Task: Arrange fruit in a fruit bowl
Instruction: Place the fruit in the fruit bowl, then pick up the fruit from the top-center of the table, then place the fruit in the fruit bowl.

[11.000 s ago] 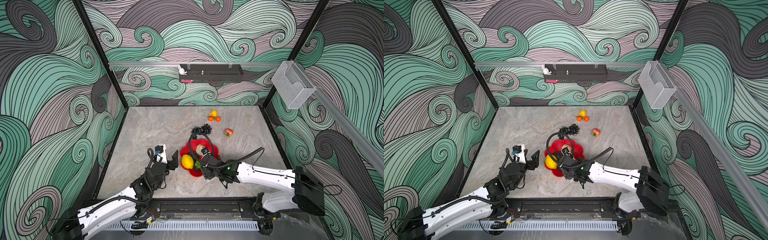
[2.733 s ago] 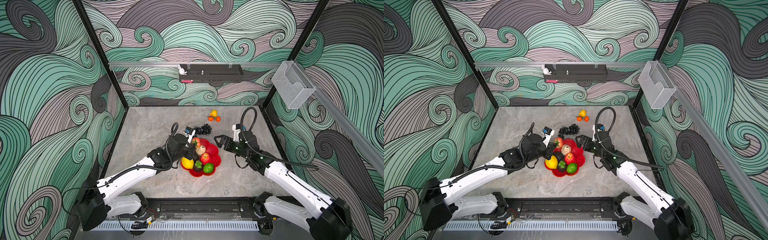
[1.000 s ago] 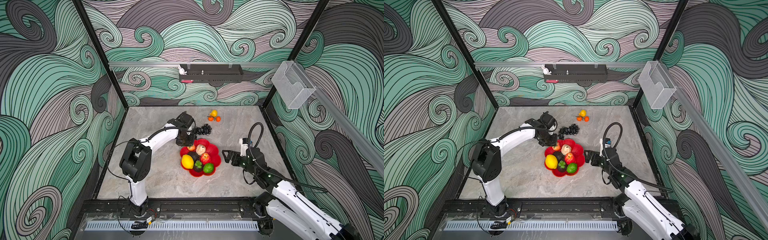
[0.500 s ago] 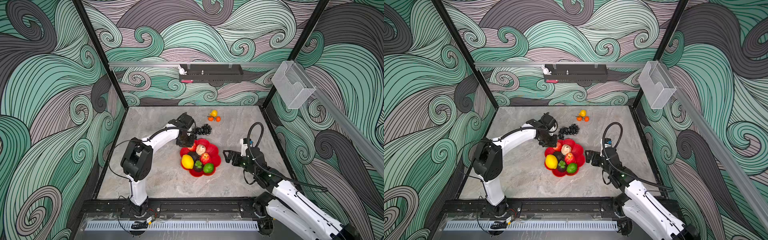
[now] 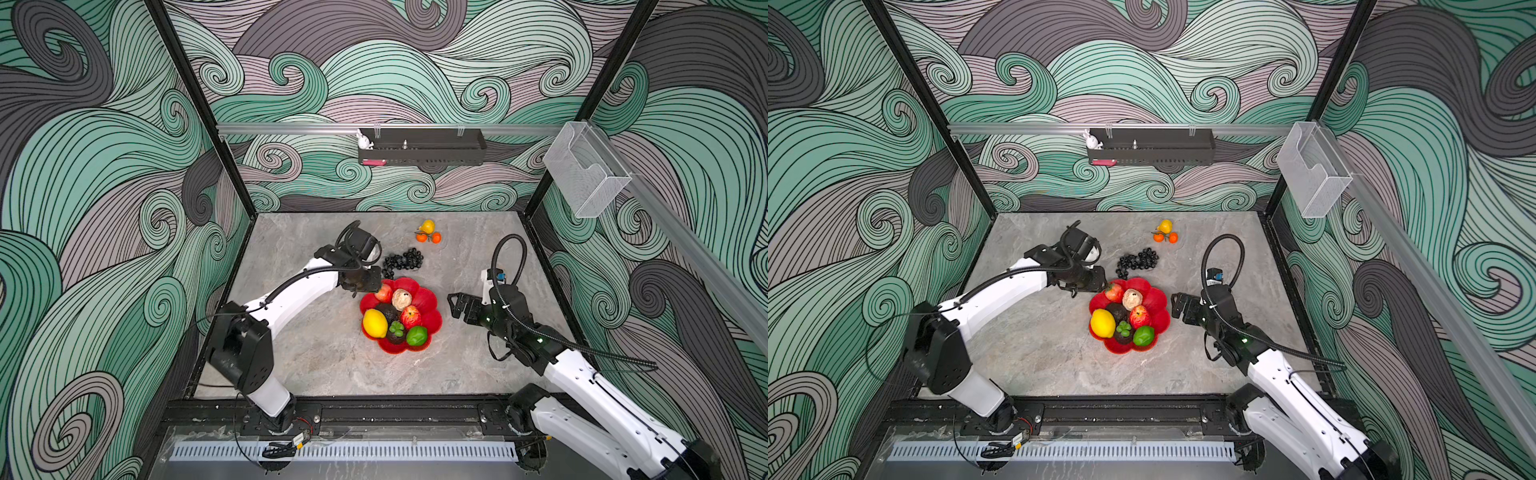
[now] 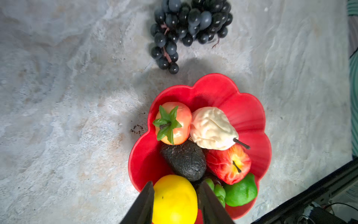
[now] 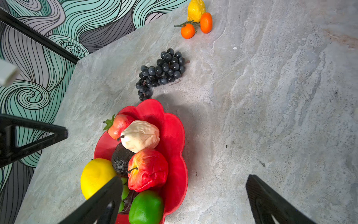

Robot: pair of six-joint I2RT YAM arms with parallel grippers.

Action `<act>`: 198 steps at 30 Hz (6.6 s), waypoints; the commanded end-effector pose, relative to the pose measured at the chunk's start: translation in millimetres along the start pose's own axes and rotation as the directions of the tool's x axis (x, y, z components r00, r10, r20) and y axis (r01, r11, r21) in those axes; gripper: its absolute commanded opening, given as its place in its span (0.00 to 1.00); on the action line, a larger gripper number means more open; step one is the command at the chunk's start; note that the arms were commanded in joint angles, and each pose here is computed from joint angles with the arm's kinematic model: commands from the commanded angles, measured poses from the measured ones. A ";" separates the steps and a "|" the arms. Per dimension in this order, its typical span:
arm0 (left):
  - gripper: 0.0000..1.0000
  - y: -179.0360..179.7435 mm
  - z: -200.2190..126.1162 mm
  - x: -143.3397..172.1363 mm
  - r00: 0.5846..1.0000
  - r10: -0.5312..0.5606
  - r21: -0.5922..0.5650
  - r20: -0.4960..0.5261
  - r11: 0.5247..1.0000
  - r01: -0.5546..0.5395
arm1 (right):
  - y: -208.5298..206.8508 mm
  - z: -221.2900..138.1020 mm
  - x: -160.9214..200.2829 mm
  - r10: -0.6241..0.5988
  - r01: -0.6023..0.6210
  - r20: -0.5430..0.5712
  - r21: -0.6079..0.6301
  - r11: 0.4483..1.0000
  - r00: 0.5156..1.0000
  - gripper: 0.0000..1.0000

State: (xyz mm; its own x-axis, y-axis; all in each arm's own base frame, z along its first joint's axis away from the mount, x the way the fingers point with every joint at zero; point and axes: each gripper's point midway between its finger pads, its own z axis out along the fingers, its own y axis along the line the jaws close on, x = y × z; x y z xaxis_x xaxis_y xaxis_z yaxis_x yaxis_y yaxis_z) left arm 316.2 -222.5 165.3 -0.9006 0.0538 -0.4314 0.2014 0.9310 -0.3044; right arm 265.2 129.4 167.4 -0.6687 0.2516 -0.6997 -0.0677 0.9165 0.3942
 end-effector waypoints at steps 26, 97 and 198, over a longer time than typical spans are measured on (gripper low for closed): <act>0.75 89.4 -67.6 54.2 0.683 -0.104 0.074 0.723 0.995 0.073 | -34.1 188.3 -129.0 0.148 -0.145 -0.043 0.074 0.987 0.988 0.91; 0.84 86.6 -60.0 52.4 0.682 -0.098 0.083 0.724 0.995 0.055 | -43.8 387.7 -148.6 0.087 -0.110 -0.257 -0.078 0.991 0.962 0.67; 0.76 -142.1 -69.6 48.2 0.529 0.328 0.319 0.782 0.519 -0.793 | 177.9 -30.5 28.9 0.025 -0.297 -0.377 -0.687 0.663 0.926 0.55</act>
State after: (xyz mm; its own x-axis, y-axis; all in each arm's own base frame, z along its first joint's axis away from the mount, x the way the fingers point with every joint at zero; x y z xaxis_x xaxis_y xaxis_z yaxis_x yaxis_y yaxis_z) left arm 220.1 -319.6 230.7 -0.1456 0.0831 -0.9858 0.9264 0.3611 -0.1064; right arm 210.6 287.1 232.8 -0.9085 0.1294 -0.3974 -0.3390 0.3280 0.8817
